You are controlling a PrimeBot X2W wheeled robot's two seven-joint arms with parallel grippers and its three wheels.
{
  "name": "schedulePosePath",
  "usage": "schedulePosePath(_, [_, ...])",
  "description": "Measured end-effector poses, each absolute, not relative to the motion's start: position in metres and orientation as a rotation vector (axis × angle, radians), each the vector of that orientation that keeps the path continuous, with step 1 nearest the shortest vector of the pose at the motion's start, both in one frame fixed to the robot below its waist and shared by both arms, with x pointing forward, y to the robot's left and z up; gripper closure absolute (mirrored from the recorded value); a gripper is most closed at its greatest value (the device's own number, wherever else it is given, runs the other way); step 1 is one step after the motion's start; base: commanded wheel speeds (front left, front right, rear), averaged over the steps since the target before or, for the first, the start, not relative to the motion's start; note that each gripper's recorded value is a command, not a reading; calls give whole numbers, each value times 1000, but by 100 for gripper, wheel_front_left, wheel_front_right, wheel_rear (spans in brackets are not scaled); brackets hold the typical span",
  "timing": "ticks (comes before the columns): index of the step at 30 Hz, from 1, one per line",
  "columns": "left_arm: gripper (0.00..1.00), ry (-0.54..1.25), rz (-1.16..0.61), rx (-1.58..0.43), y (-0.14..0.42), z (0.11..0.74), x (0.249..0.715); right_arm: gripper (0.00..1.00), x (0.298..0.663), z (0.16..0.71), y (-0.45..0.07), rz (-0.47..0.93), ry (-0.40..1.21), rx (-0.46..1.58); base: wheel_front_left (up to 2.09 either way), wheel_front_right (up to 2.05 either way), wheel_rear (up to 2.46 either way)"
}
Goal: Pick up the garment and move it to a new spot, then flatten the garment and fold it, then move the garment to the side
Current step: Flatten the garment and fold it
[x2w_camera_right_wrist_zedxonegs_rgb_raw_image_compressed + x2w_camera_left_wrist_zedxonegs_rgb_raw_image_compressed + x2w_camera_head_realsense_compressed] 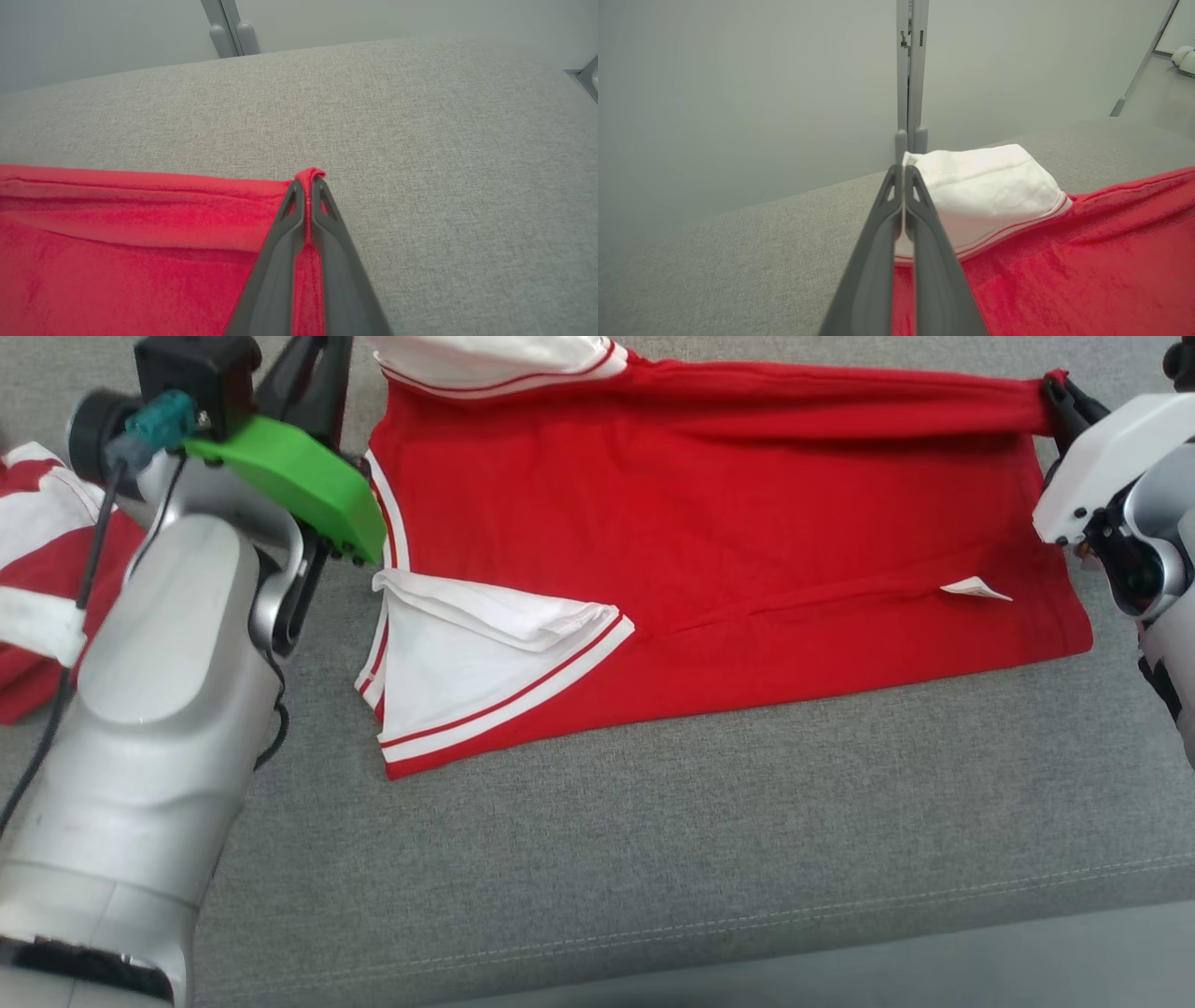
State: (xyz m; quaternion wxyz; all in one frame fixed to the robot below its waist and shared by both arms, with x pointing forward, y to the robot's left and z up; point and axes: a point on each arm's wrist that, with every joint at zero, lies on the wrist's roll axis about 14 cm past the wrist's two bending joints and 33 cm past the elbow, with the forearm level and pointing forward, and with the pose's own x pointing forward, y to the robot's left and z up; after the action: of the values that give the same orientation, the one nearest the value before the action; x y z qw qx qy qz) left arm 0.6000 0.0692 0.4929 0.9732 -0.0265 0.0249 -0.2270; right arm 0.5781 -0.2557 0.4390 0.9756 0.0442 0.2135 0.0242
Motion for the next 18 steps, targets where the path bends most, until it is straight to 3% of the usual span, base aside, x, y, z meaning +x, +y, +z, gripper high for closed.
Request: schedulePosePath(18, [100, 196, -392, -278, 89, 493, 490, 100, 548, 431, -270, 47, 435, 111, 0, 0, 0])
